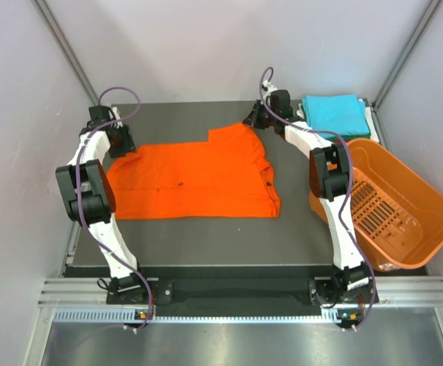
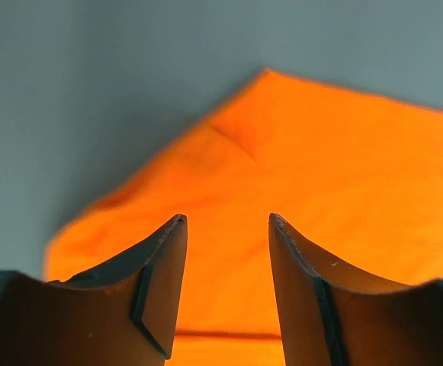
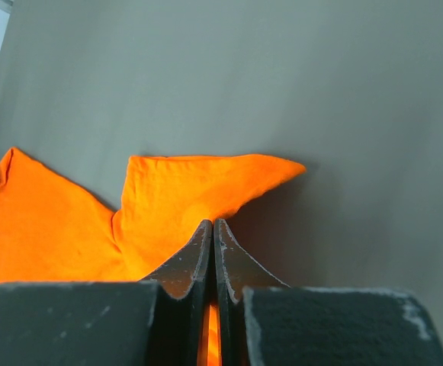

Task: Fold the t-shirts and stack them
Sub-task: Fold the tshirt

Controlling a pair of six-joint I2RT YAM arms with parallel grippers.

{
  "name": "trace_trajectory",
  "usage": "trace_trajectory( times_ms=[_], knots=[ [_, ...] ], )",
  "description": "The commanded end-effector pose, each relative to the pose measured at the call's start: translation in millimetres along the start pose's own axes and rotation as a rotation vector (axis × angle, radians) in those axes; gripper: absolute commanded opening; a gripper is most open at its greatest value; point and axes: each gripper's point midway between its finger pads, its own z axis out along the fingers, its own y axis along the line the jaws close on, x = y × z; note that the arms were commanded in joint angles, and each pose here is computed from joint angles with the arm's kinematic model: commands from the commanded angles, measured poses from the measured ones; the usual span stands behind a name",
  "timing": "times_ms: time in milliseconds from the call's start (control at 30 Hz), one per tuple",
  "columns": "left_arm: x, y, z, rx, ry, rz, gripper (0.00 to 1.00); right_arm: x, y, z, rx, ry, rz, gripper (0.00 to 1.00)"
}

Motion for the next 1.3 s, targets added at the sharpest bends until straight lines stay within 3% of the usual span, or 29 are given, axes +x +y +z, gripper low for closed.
trace_trajectory(
  times_ms=[0, 67, 233, 500, 1000, 1267],
  knots=[
    [-53.4, 20.8, -8.0, -0.119, -0.144, 0.055, 0.52, -48.7, 32.5, -22.3, -0.058, -0.102, -0.054, 0.0],
    [-62.2, 24.7, 6.1, -0.108, -0.137, 0.057, 0.52, -47.1, 32.8, -21.7, -0.062, -0.097, -0.047, 0.0],
    [-41.7, 20.0, 38.6, 0.004, -0.014, 0.076, 0.54, -46.3, 32.1, -21.2, -0.063, -0.095, -0.055, 0.0],
    [-20.9, 4.9, 49.1, 0.122, 0.053, 0.091, 0.56, -49.2, 31.4, -19.0, -0.061, -0.103, -0.06, 0.0],
    [3.5, -6.7, 3.5, 0.09, 0.079, 0.131, 0.53, -47.3, 31.4, -17.5, -0.064, -0.099, -0.033, 0.0],
    [4.5, -12.8, 3.0, 0.106, 0.073, 0.146, 0.52, -46.8, 31.0, -17.4, -0.066, -0.096, -0.019, 0.0]
  ],
)
